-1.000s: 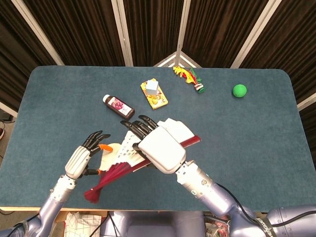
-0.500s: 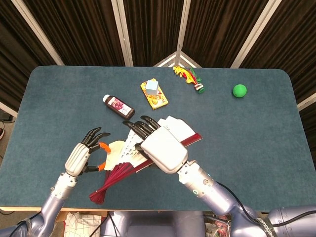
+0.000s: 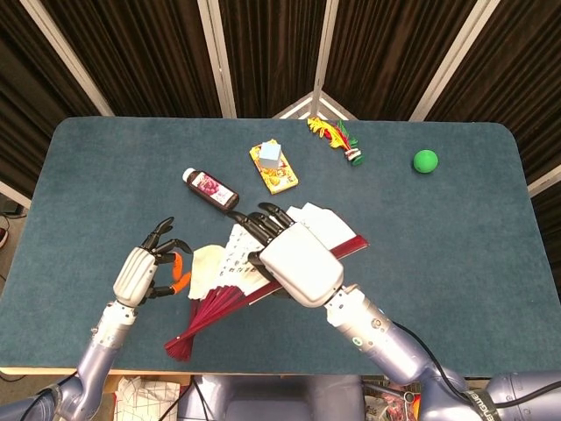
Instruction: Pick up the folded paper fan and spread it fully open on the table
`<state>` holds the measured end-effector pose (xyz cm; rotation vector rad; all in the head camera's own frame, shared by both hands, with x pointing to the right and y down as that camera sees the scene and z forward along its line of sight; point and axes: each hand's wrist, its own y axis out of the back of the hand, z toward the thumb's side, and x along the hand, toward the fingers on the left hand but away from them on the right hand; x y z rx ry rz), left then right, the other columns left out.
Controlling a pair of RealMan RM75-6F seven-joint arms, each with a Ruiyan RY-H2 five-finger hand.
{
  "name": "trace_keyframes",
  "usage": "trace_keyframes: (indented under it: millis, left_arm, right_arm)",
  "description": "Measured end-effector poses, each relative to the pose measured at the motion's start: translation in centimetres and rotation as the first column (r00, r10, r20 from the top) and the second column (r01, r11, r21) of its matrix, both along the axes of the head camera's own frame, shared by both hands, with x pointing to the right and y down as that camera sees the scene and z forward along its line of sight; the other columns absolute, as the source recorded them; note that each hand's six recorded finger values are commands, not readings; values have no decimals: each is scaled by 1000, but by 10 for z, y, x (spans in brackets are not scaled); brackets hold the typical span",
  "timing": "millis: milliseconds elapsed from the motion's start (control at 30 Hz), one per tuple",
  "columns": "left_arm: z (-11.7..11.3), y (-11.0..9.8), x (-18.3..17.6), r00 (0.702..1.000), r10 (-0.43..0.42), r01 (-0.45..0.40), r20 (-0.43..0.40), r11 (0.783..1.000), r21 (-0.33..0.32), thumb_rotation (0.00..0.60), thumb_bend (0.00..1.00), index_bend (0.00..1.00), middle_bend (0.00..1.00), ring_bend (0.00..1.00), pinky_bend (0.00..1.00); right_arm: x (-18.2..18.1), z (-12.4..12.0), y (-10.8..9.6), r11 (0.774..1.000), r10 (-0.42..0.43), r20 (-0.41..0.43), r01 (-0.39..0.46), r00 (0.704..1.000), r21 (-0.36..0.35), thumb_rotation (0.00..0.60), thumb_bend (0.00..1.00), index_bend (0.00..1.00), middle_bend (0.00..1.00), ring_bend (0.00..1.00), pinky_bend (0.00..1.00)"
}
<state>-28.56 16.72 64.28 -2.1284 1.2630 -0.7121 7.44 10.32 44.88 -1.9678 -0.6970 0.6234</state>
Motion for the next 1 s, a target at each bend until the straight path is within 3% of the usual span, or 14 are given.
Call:
trace_keyframes:
  millis: [267, 333, 400, 467, 533, 633, 800, 1000]
  left_arm:
    - [1, -9, -13, 999, -34, 33, 19, 999, 32, 600, 428, 789, 444, 55, 177]
    - [2, -12, -16, 999, -41, 40, 20, 998, 39, 600, 417, 750, 417, 53, 177]
    - [3, -14, -17, 999, -45, 44, 22, 998, 44, 600, 373, 645, 336, 31, 173]
    - [4, -15, -17, 999, -46, 45, 19, 998, 44, 600, 297, 466, 202, 5, 147]
    - [5, -13, -16, 999, -34, 34, 12, 999, 31, 600, 207, 224, 56, 0, 88]
    - [11, -6, -11, 1000, 19, -19, 5, 1000, -11, 600, 153, 54, 0, 0, 44]
    - [18, 4, -3, 993, 119, -118, 8, 990, -76, 600, 114, 0, 0, 0, 31]
    - [17, 5, 7, 993, 114, -116, -31, 990, -85, 600, 109, 0, 0, 0, 31]
  right_arm:
    - [18, -2, -10, 999, 48, 9, -48, 999, -8, 600, 403, 830, 149, 216, 163]
    - [22, -2, -11, 998, 58, 13, -58, 998, -12, 600, 403, 830, 149, 216, 163]
    - [27, -3, -14, 998, 67, 16, -67, 998, -13, 600, 404, 830, 149, 216, 163]
    - [32, -3, -16, 997, 75, 19, -75, 997, -14, 600, 404, 830, 149, 216, 163]
    - [36, -4, -17, 997, 82, 19, -81, 996, -14, 600, 404, 830, 149, 216, 163]
    - [39, -4, -19, 996, 83, 20, -83, 996, -16, 600, 404, 830, 149, 216, 163]
    - [39, -2, -18, 997, 71, 18, -70, 997, -19, 600, 404, 831, 149, 216, 163]
    - [37, -2, -18, 998, 63, 17, -63, 998, -17, 600, 403, 839, 149, 216, 163]
